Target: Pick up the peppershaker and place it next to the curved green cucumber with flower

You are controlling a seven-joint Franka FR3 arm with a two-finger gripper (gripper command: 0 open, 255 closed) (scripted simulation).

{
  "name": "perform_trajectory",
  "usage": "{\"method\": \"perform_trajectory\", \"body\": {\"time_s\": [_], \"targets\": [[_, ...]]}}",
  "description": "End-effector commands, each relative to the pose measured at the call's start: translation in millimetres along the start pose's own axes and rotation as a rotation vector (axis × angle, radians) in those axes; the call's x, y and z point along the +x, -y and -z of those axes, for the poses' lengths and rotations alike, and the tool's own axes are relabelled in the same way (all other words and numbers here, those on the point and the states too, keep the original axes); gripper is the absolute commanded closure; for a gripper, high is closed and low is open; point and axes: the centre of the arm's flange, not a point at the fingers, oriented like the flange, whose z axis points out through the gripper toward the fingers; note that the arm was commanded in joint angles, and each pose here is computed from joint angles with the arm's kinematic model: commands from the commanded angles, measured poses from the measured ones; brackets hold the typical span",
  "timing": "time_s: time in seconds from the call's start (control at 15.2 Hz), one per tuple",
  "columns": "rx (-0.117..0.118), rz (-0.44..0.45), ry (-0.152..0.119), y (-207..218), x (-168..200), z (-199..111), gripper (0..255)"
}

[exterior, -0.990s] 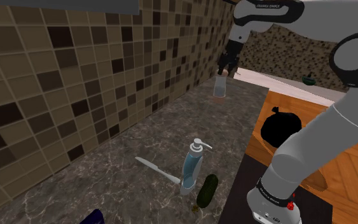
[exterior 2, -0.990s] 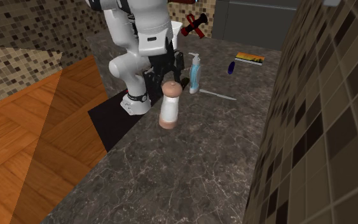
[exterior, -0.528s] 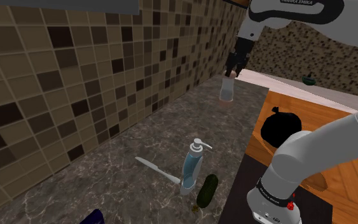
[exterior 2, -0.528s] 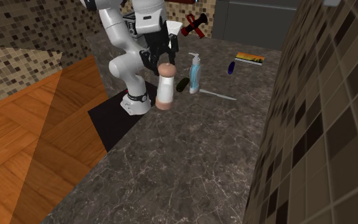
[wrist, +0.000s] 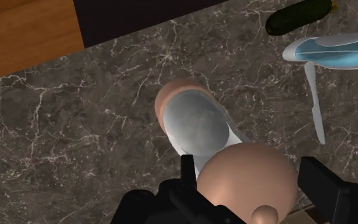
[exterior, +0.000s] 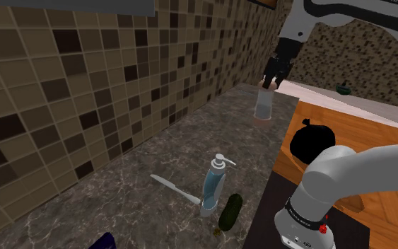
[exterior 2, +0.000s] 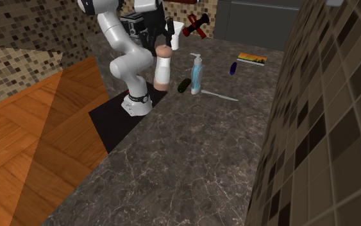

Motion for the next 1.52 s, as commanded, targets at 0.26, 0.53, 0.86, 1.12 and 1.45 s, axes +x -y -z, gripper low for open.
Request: {"method": "perform_trajectory", "body": {"time_s": [0.26,0.53,0.86,1.12,1.45], "targets": [[0.0,-0.001,0.001,43,-65,17,255],[0.0,-0.001,0.001,72,-108,27,255],[0.0,-0.001,0.001,83,-130,17,255],[0.0,-0.001,0.001,79,-130,-4,255],[0.0,-0.001,0.001,75,-131,-30,255]]}}
